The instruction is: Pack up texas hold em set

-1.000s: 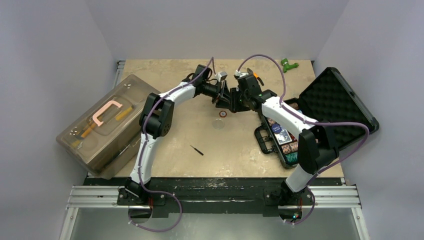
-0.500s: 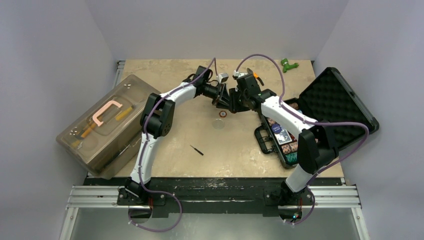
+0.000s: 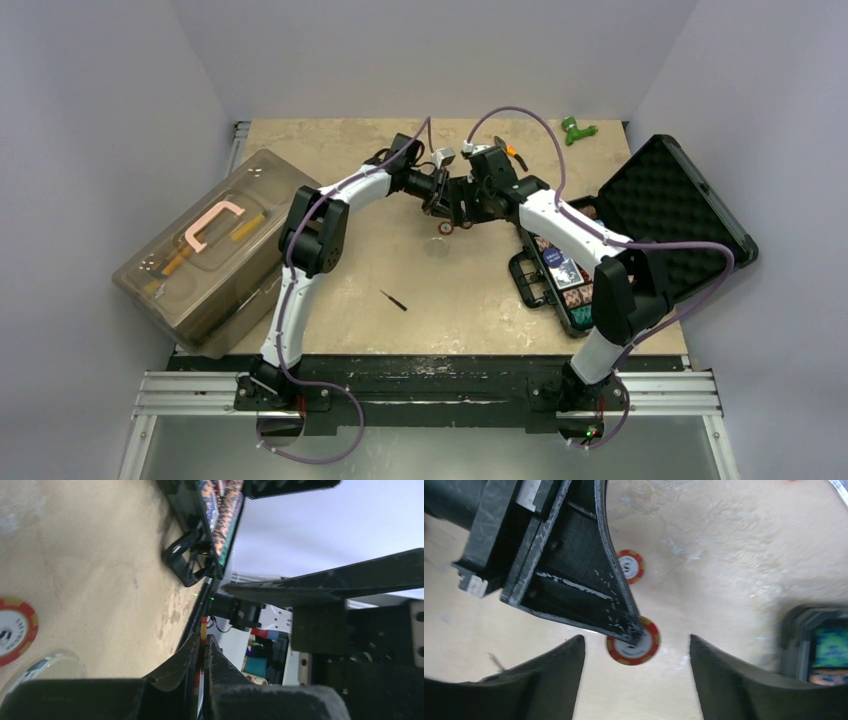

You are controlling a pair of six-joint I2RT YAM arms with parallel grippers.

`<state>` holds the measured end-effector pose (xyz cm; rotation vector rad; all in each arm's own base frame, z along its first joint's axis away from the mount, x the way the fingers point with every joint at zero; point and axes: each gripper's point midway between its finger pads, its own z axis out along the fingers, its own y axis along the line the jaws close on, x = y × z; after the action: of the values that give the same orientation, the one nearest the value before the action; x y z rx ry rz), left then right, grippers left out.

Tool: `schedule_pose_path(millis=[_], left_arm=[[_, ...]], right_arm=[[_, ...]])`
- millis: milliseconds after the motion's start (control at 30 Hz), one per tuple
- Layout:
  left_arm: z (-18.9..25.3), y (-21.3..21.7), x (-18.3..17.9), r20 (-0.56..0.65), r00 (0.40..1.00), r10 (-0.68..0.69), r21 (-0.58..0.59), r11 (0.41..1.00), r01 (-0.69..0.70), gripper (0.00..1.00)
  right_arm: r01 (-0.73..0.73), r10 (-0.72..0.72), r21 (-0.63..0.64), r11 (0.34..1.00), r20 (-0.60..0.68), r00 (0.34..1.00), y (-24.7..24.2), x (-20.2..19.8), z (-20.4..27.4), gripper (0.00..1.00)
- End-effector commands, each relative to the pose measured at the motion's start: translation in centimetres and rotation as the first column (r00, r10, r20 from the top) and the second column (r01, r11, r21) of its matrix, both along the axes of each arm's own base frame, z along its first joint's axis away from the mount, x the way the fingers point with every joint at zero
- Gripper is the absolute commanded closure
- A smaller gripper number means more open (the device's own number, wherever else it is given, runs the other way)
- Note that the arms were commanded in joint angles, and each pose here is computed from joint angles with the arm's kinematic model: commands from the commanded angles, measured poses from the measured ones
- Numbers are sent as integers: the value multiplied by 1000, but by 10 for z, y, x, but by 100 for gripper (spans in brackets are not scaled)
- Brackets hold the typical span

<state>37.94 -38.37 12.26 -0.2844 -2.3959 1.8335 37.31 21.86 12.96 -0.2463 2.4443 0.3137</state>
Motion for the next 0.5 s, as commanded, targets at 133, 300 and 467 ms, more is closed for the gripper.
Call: schedule_pose_path(millis=[133,300,467], left_arm=[[50,30,2,229,961,153,89,980,-177,100],[79,33,-21,242,958,152,-30,988,-149,100],[104,32,-43,277,953,122,-89,991,-101,100]], right_arm=[[-55,54,-20,998,-36,998,-15,-37,19,1],[-148,205,479,865,-68,977,4,-69,45,9],[-196,247,841,504,76,966,16,-84,96,17]])
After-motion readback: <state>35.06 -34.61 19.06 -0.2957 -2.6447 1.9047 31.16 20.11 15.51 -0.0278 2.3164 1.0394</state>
